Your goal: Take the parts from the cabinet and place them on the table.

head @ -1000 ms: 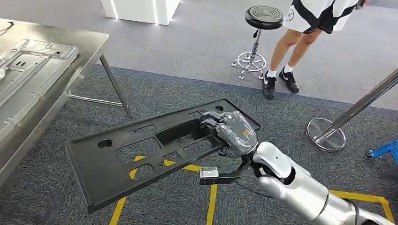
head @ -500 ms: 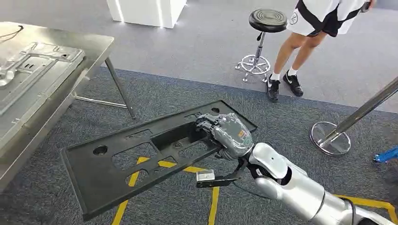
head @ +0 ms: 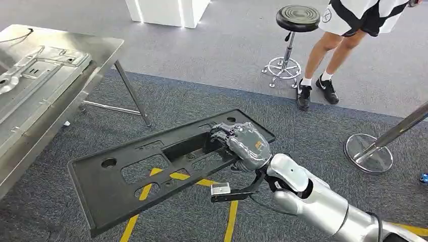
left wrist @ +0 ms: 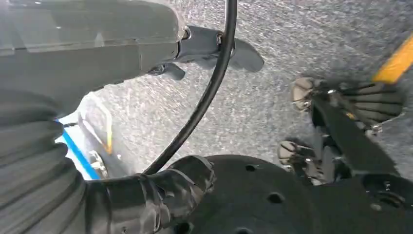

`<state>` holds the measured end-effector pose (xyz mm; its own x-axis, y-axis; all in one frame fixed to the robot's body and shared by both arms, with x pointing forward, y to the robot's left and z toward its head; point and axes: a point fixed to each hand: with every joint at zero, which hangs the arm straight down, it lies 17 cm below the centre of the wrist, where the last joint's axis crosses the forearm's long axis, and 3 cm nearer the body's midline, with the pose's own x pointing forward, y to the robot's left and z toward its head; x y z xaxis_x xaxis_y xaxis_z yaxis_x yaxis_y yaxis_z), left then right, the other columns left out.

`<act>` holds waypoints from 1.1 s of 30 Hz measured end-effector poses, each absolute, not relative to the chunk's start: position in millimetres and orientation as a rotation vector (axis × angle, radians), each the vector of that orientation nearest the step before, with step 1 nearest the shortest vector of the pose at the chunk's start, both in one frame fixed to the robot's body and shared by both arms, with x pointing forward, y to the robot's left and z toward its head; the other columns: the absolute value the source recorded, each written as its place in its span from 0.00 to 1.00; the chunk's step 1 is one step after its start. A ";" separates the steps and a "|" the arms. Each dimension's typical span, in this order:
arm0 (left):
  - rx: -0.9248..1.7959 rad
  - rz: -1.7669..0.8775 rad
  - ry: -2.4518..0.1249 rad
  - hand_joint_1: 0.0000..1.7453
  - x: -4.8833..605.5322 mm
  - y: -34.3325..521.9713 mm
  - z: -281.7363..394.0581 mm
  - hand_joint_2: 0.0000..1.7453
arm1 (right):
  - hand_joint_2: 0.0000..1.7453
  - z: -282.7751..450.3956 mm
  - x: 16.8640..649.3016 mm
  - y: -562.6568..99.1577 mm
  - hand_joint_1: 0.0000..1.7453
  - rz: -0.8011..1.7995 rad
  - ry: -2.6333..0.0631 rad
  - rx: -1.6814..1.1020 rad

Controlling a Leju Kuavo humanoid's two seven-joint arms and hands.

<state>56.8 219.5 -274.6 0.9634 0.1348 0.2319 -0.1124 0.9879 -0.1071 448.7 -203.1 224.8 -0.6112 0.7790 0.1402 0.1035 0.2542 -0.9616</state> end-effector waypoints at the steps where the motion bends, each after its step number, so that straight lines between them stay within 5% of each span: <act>1: -0.093 0.125 -0.242 0.00 57.2 219.5 -274.5 1.00 | 1.00 225.1 448.8 -203.0 1.00 1.393 -1.906 -0.800; 33: -0.094 0.123 -0.243 0.00 56.2 220.0 -274.5 1.00 | 1.00 224.0 450.7 -201.2 1.00 1.402 -1.901 -0.800</act>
<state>56.2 220.0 -274.5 0.9632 0.1327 0.2338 -0.1100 0.9881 -0.1078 450.7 -201.2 224.0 -0.6123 0.7789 0.1355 0.1004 0.2466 -0.9639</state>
